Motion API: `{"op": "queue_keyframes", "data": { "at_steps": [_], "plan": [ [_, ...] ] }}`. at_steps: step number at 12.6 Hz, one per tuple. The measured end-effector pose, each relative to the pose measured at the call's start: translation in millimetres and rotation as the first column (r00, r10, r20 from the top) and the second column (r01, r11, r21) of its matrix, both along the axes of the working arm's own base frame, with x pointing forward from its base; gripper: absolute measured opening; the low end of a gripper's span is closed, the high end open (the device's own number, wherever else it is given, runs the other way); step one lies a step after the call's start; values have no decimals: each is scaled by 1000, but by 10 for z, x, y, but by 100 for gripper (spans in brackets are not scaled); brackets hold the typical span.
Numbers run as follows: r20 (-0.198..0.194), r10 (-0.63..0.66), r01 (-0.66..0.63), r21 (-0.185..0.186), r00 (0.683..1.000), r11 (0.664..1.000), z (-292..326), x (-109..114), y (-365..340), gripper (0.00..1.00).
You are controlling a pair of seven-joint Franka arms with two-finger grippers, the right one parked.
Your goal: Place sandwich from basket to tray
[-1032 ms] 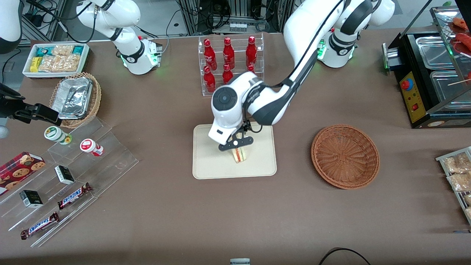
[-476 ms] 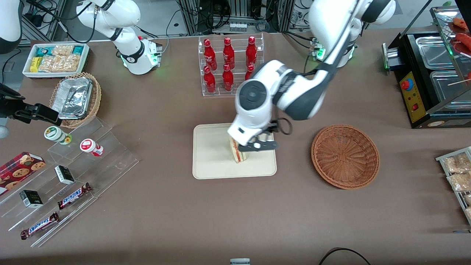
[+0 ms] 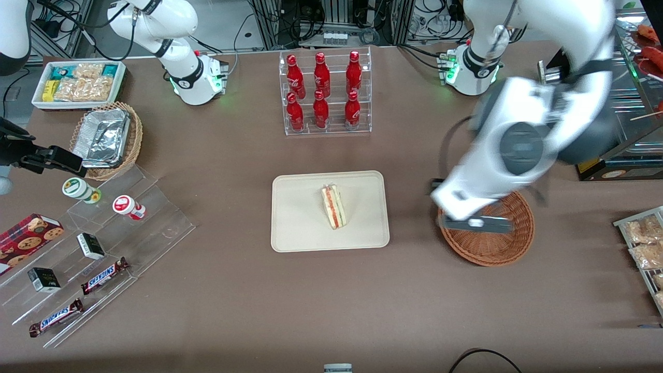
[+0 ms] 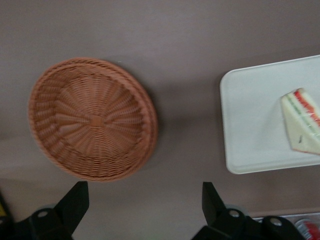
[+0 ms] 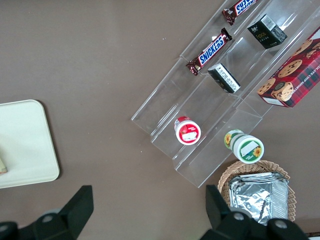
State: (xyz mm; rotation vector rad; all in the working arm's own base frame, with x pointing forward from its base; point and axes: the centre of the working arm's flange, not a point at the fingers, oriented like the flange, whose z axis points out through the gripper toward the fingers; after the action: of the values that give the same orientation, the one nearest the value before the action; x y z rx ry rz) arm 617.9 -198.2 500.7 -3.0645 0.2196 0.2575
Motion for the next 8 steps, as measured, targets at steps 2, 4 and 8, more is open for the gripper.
{"op": "queue_keyframes", "data": {
  "at_steps": [2,4,8],
  "plan": [
    [-5,-35,35,-21,999,999,134,-43,516,100],
    [0,-53,53,-28,999,998,255,-117,813,100],
    [32,-6,7,-21,999,1000,548,-339,1195,100]
  ]
}}
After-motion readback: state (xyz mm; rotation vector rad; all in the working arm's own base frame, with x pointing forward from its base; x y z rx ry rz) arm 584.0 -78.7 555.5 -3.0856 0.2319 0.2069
